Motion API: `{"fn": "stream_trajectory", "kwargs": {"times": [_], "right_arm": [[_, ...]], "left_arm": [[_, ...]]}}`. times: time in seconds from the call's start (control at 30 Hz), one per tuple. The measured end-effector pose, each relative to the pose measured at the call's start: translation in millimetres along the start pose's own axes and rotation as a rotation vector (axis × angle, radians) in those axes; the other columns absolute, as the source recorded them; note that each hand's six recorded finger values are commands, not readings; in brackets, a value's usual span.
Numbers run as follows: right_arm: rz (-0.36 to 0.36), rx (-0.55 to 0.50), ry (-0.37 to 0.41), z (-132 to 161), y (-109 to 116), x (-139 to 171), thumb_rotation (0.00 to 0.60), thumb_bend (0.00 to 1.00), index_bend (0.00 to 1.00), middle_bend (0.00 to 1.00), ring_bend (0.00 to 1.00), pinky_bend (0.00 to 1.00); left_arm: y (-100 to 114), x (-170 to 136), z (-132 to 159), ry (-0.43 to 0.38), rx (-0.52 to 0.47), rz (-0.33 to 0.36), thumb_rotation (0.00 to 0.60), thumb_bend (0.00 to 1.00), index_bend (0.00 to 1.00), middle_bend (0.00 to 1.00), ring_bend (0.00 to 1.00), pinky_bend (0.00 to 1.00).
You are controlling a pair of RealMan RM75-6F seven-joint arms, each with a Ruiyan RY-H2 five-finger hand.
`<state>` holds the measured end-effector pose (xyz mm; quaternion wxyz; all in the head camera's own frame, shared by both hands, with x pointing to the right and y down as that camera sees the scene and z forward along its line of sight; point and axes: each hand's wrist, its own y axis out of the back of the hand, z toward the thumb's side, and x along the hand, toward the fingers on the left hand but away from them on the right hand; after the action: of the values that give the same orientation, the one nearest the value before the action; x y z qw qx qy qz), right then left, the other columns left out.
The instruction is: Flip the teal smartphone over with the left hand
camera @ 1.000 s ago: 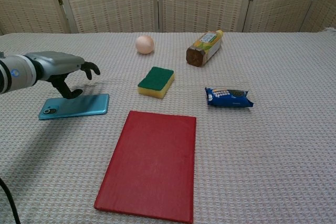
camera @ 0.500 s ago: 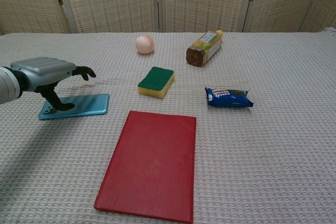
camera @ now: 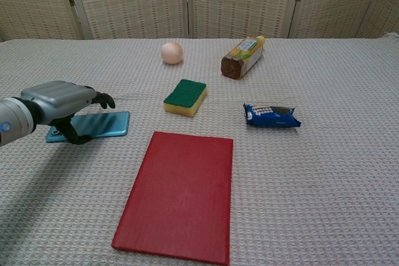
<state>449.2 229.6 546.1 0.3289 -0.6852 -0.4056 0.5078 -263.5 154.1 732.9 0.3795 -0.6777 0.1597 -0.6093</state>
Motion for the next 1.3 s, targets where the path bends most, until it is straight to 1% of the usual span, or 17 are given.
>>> {"fn": "stream_trajectory", "kwargs": {"times": [0.3, 0.9, 1.0, 1.17, 1.3], "right_arm": [[0.000, -0.001, 0.001, 0, 0, 0, 0.600, 0.11, 0.11, 0.21, 0.11, 0.08], [0.004, 0.001, 0.000, 1, -1, 0, 0.600, 0.11, 0.11, 0.21, 0.11, 0.09], [0.005, 0.001, -0.002, 0, -1, 1, 0.600, 0.11, 0.11, 0.21, 0.11, 0.09], [0.003, 0.001, -0.003, 0, 0, 1, 0.600, 0.11, 0.11, 0.21, 0.11, 0.09], [0.002, 0.000, -0.005, 0, 0, 2, 0.600, 0.11, 0.11, 0.21, 0.11, 0.09]], "left_arm": [[-5, 1, -1, 0.021, 0.001, 0.002, 0.600, 0.36, 0.22, 0.26, 0.17, 0.19], [-14, 5, -3, 0.036, 0.012, -0.017, 0.600, 0.36, 0.24, 0.28, 0.17, 0.19], [-15, 6, -4, 0.040, 0.019, -0.015, 0.600, 0.36, 0.26, 0.30, 0.19, 0.19], [-14, 10, -5, 0.051, 0.018, -0.007, 0.600, 0.36, 0.31, 0.36, 0.23, 0.19], [-14, 13, -7, 0.061, 0.018, -0.006, 0.600, 0.36, 0.33, 0.39, 0.25, 0.19]]}}
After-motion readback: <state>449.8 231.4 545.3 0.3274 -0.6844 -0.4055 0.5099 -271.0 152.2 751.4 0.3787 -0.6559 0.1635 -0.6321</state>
